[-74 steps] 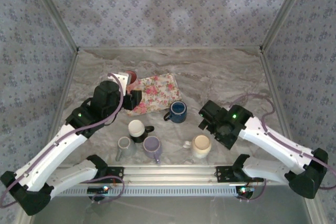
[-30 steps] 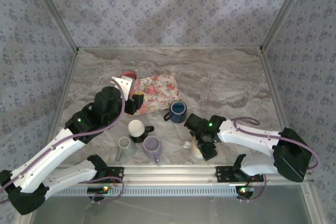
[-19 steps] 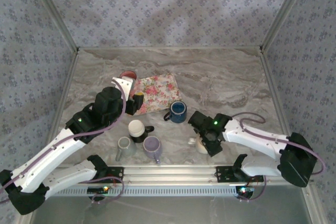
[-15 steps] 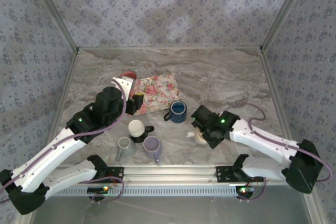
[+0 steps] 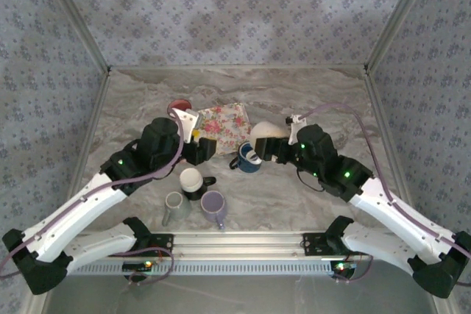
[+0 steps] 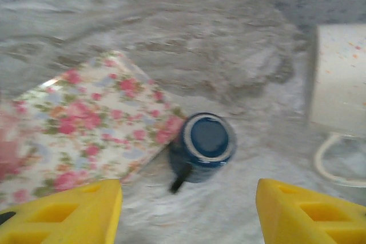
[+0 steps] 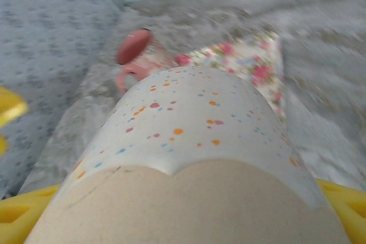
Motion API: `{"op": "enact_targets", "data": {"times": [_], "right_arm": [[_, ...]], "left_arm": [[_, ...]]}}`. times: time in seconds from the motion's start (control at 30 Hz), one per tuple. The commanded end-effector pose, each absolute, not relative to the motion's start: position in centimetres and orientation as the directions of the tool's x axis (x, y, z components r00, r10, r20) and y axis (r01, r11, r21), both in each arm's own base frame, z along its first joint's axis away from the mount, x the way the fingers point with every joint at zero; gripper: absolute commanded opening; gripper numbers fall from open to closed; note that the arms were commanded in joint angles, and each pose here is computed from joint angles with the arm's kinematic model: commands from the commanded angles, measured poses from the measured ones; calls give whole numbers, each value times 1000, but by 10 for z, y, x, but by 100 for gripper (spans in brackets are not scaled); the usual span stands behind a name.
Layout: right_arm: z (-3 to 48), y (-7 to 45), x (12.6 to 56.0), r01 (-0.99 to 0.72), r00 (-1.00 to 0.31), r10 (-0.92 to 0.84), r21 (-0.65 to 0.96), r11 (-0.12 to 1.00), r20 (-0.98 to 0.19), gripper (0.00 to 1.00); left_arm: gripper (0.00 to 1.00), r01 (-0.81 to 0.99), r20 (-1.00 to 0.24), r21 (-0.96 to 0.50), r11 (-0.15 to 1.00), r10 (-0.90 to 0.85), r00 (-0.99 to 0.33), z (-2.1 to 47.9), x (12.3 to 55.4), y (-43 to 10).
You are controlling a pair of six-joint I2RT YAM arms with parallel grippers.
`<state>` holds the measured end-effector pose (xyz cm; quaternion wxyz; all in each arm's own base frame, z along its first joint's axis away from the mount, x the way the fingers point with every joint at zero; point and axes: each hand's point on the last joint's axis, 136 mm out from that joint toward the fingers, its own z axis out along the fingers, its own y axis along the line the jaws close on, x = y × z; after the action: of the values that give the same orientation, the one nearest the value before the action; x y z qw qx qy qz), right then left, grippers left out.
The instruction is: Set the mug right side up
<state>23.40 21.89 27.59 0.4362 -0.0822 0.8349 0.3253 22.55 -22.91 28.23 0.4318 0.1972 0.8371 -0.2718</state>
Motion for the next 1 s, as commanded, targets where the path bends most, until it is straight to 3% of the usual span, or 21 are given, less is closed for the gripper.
{"op": "enact_targets", "data": {"times": [0.0, 0.17, 0.37, 0.5, 0.97], "right_arm": [[364, 234, 231, -696, -342, 188, 382, 607, -921, 0], [388, 230, 239, -776, -359, 294, 459, 432, -886, 0], [408, 234, 225, -860, -362, 351, 455, 232, -864, 0], [417, 239, 215, -889, -347, 353, 425, 172, -869, 0], [420, 256, 200, -931, -269, 313, 329, 157, -911, 0]], "left_arm": [[66, 611, -762, -523, 594, -5, -647, 307, 204, -256], [73, 586, -647, -754, 296, -186, -739, 325, 210, -262], [74, 664, -665, -745, 61, -144, -733, 353, 190, -272], [73, 671, -662, -741, -34, -129, -738, 364, 183, -276], [68, 647, -654, -736, -200, -38, -756, 382, 154, -304]]}}
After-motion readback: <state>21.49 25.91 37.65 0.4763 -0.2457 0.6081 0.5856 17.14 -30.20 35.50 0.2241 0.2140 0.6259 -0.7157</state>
